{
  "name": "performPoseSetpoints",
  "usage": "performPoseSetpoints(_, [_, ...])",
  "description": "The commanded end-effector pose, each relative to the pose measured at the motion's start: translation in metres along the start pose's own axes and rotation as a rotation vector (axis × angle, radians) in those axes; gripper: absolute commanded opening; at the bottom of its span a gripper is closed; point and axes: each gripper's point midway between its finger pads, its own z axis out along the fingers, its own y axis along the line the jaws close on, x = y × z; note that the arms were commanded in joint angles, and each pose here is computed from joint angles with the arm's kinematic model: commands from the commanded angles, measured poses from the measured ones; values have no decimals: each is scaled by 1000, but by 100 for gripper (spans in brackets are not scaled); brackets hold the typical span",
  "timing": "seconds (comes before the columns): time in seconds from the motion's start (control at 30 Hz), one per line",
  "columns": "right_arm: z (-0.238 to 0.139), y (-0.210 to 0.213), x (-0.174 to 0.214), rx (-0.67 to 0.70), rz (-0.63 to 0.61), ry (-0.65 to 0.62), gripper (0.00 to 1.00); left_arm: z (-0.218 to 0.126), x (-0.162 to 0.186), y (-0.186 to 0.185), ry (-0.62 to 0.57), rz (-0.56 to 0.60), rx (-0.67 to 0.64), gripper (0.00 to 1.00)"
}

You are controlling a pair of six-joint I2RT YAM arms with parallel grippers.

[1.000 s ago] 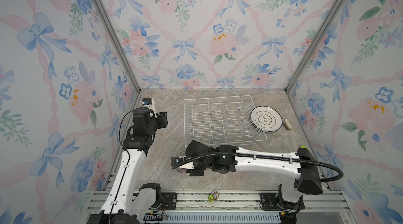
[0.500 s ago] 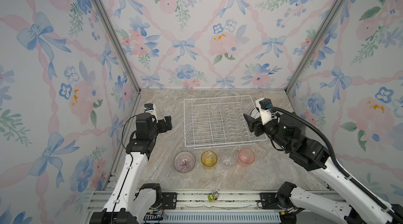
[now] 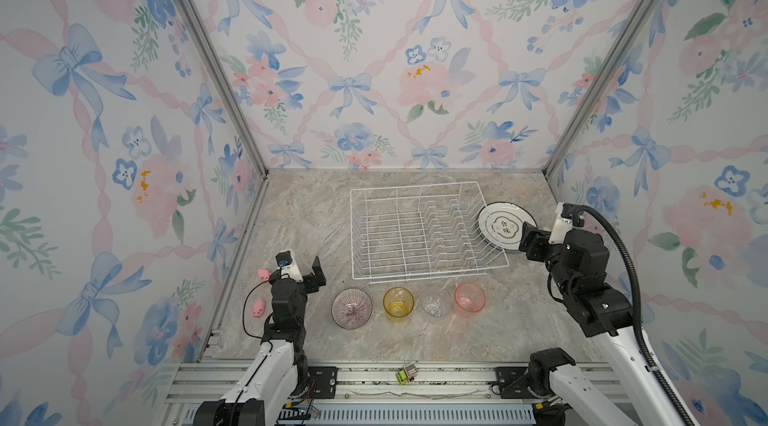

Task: Unload the mixed dishes from the dish rack

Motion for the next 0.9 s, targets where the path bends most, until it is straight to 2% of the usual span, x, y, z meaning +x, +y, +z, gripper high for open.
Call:
performPoseSetpoints(0.0, [13,-4,7,23,29,-2,82,-3,-50,3,-236,17,-23,98])
performPoseSetpoints(0.17, [27,-20,25,96,25,9,82,20,-47,-5,-230,45,2,98])
performPoseSetpoints(0.23, [31,-28,33,134,20,4,83,30,-46,-19,-228,105,56,98])
performPoseSetpoints(0.33, [35,-41,42,189,7,-23,84,47,-25,-26,-167,135,72,98])
performPoseSetpoints(0.4, [38,-45,48,198,-3,-50,84,42,-31,-34,-224,173,92,98])
performPoseSetpoints(0.47, [40,-49,55,212,-4,-67,84,38,-26,-36,-197,178,103,98])
performPoseSetpoints(0.77, [70,-50,97,200,-53,-197,86,33,-29,-44,-235,211,137,98])
performPoseSetpoints(0.87, [86,-41,103,160,-81,-181,87,33,-29,-45,-238,213,141,98])
